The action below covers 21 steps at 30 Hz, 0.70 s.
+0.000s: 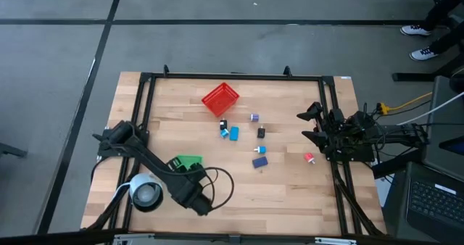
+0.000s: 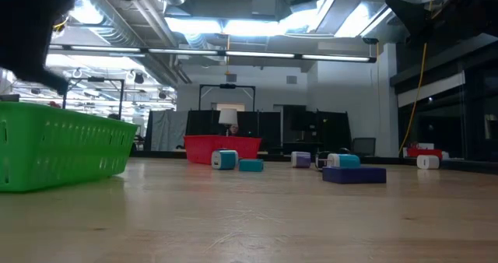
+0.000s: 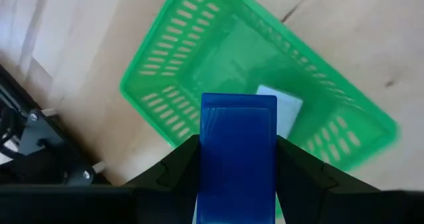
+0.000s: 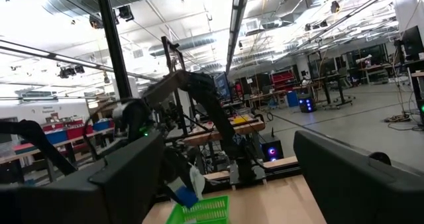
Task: Pick & Place Office items
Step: Put the left blue digital clock into the green bin, then put the blue digital clock into the green bin
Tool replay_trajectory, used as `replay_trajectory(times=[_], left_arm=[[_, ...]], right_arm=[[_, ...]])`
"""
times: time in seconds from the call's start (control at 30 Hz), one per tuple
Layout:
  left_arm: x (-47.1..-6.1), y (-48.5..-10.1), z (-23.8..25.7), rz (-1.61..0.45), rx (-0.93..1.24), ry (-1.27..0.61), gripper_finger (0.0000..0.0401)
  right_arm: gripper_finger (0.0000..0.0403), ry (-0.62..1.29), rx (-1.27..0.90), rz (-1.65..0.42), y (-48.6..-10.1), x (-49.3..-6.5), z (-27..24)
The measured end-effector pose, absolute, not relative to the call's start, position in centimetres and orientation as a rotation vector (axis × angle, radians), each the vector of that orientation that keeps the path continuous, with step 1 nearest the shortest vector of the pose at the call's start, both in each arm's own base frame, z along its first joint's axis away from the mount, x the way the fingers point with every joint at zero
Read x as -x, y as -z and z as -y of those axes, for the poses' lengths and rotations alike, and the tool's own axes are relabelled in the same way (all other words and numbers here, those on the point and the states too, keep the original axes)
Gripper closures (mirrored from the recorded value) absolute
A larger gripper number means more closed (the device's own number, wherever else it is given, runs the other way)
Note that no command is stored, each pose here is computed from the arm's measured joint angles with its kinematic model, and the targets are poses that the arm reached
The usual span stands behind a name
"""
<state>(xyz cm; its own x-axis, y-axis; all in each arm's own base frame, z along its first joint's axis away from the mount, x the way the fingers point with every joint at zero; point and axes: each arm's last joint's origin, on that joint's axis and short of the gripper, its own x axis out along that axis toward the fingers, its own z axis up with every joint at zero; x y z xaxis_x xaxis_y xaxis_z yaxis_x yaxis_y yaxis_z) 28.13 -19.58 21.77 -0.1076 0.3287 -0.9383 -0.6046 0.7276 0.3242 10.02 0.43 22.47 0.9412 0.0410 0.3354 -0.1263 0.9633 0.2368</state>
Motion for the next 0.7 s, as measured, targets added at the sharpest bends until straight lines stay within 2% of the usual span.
replay_trajectory(times=[0.37,0.7], left_arm=[[-28.0,-18.0,18.1,-1.518,0.247,-0.8,0.0247],[-28.0,-17.9,18.1,-1.479,0.26,-0.836,0.0187]], right_arm=[[0.0058,-0.086,-0.256,0.335,-22.5,-10.0,-0.4],[0.0058,-0.085,-0.255,0.331,-22.4,-10.0,-0.4]])
